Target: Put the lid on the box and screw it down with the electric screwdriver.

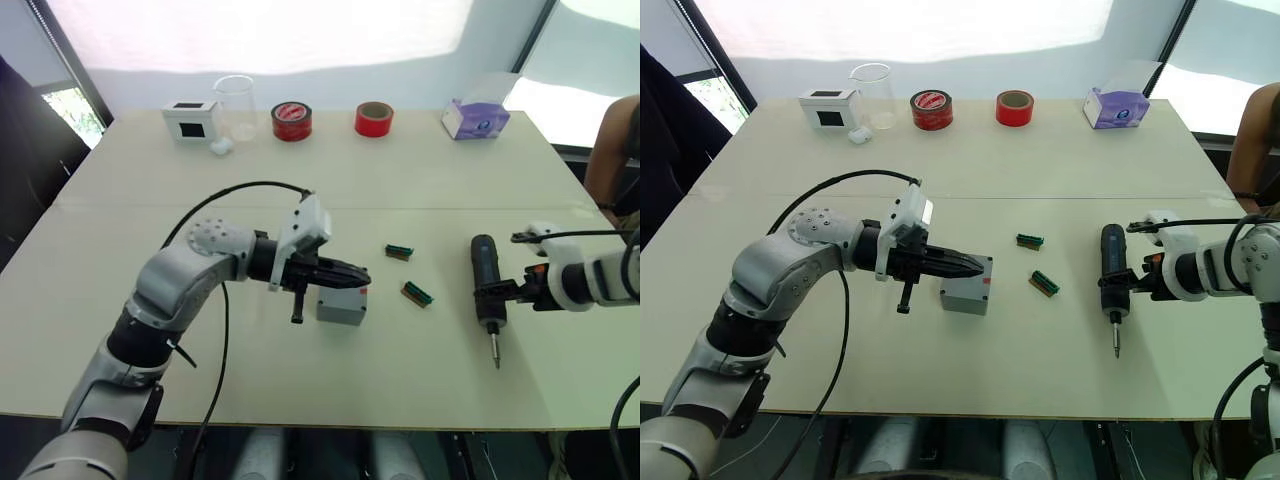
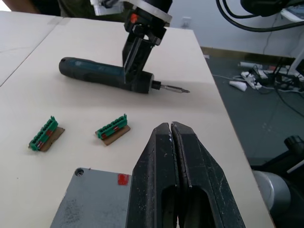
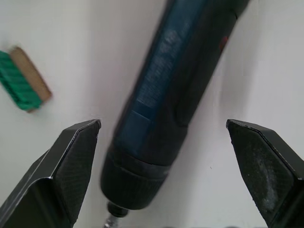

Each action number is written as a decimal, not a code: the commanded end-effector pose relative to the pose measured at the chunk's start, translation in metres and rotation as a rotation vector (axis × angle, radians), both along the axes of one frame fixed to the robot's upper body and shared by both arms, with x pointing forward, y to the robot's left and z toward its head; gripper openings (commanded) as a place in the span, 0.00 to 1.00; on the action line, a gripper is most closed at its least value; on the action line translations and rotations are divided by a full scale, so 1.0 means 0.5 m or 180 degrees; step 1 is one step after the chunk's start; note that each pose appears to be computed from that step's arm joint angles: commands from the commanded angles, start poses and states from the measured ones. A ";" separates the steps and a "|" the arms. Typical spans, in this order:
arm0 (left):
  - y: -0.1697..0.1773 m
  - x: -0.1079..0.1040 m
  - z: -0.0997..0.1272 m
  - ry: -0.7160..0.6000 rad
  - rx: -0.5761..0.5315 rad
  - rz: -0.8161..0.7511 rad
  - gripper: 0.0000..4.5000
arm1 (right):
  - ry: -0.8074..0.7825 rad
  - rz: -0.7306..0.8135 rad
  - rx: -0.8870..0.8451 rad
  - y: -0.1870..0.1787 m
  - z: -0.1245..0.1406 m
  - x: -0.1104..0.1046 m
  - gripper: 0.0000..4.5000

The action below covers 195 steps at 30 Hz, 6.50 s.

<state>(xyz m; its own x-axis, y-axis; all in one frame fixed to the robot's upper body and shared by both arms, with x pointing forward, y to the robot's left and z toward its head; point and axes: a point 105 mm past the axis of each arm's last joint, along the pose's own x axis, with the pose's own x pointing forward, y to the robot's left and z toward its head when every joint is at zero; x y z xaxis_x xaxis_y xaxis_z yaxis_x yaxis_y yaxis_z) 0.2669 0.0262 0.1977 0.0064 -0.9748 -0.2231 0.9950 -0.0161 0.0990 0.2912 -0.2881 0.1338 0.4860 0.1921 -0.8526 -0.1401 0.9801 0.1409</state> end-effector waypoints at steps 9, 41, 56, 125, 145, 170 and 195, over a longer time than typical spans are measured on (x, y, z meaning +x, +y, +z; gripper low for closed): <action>-0.003 -0.010 -0.006 -0.0119 -0.0059 0.0262 0.00 | 0.0349 0.0270 -0.0258 0.015 -0.021 -0.006 0.99; 0.087 0.103 -0.046 -0.0158 0.0445 0.0759 0.00 | -0.3582 0.1889 0.1651 0.326 0.327 0.025 0.40; 0.055 0.095 -0.067 -0.0104 0.0567 0.0516 0.00 | -0.3866 0.1138 0.1594 0.367 0.240 0.042 0.40; 0.054 0.091 -0.146 0.0101 0.0880 0.0504 0.00 | -0.3071 0.1404 0.0783 0.369 0.022 0.042 0.40; 0.044 0.075 -0.099 0.0501 0.0338 0.0539 0.00 | -0.3657 0.1045 0.1596 0.271 0.386 0.071 0.40; 0.067 -0.024 -0.053 0.0505 0.0330 0.0096 0.00 | -0.0206 -0.0172 0.0396 0.005 -0.016 0.013 0.40; 0.255 -0.003 -0.083 0.1228 0.0151 0.1456 0.00 | -0.2200 0.1174 0.0931 0.084 0.144 -0.035 0.99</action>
<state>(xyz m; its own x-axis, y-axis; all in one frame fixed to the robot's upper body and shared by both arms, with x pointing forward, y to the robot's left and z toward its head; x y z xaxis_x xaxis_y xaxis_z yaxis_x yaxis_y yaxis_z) 0.2727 0.1524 0.1466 0.3296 -0.8781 -0.3468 0.8540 0.4339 -0.2872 0.2901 -0.2633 0.1988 0.7797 0.5277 -0.3370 -0.5004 0.8487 0.1711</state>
